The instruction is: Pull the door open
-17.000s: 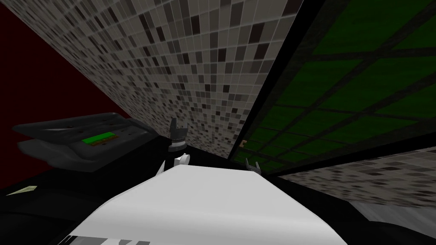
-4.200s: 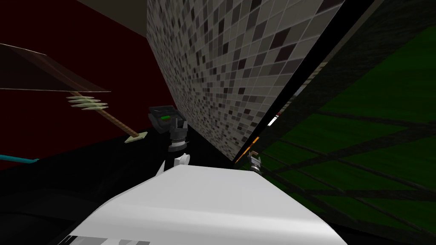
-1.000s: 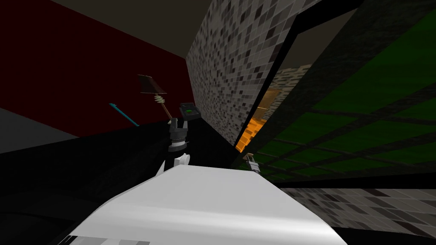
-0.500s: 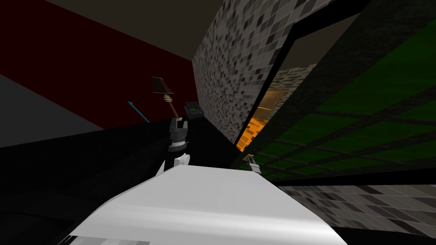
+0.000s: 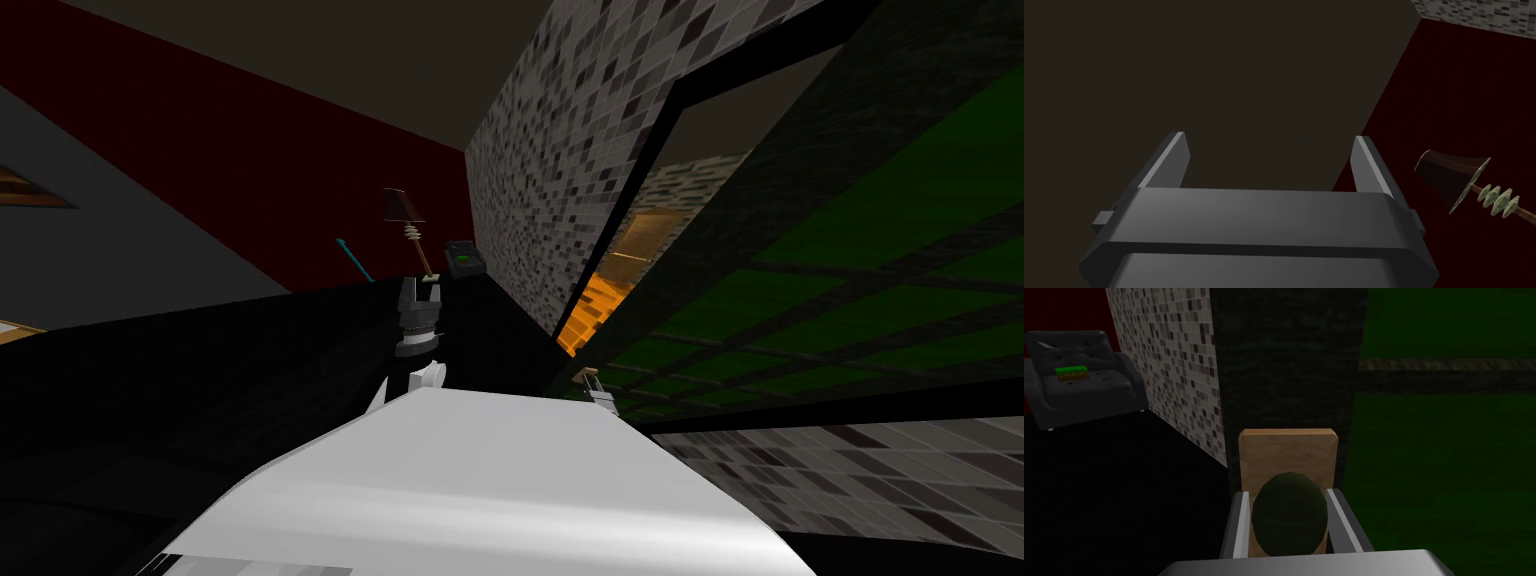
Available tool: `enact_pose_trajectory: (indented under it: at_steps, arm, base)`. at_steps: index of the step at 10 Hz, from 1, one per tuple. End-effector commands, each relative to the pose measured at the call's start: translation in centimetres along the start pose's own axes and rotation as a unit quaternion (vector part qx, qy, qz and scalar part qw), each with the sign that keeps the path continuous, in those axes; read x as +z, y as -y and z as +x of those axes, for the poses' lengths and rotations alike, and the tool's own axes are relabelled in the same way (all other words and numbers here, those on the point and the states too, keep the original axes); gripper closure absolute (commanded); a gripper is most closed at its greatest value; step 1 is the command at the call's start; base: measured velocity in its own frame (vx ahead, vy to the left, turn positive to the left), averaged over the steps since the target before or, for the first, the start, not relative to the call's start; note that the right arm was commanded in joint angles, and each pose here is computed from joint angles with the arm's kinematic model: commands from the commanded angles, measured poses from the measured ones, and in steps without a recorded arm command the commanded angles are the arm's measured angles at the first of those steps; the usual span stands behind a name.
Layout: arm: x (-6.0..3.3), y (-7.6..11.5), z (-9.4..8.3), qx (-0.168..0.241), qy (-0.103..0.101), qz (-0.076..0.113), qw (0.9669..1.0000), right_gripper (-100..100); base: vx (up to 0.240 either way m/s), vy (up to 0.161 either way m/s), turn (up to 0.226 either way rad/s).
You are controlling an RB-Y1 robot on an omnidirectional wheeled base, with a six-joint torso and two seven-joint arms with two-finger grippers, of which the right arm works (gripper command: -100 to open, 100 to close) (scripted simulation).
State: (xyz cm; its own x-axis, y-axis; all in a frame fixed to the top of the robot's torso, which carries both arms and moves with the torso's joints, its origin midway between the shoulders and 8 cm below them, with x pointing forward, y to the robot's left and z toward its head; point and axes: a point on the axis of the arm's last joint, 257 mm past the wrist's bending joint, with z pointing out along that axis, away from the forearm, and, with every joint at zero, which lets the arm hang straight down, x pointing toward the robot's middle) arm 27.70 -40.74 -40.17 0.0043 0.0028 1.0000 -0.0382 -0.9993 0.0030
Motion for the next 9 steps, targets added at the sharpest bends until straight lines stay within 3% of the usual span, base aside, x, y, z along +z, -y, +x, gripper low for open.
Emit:
enact_pose_trajectory:
  at_steps: [1, 2, 9]
  arm:
    - [-0.56, 0.0, 0.2, 0.001, -0.002, 0.008, 1.0, 100]
    - [-0.35, 0.0, 0.0, 0.0, 0.0, 0.004, 1.0, 100]
    - [-2.35, -0.1, 0.1, 0.001, -0.001, 0.032, 0.9995, 100]
  base:
    - [-0.179, -0.03, 0.108]
    - [-0.071, -0.016, 0.026]
    - [-0.204, -0.047, 0.134]
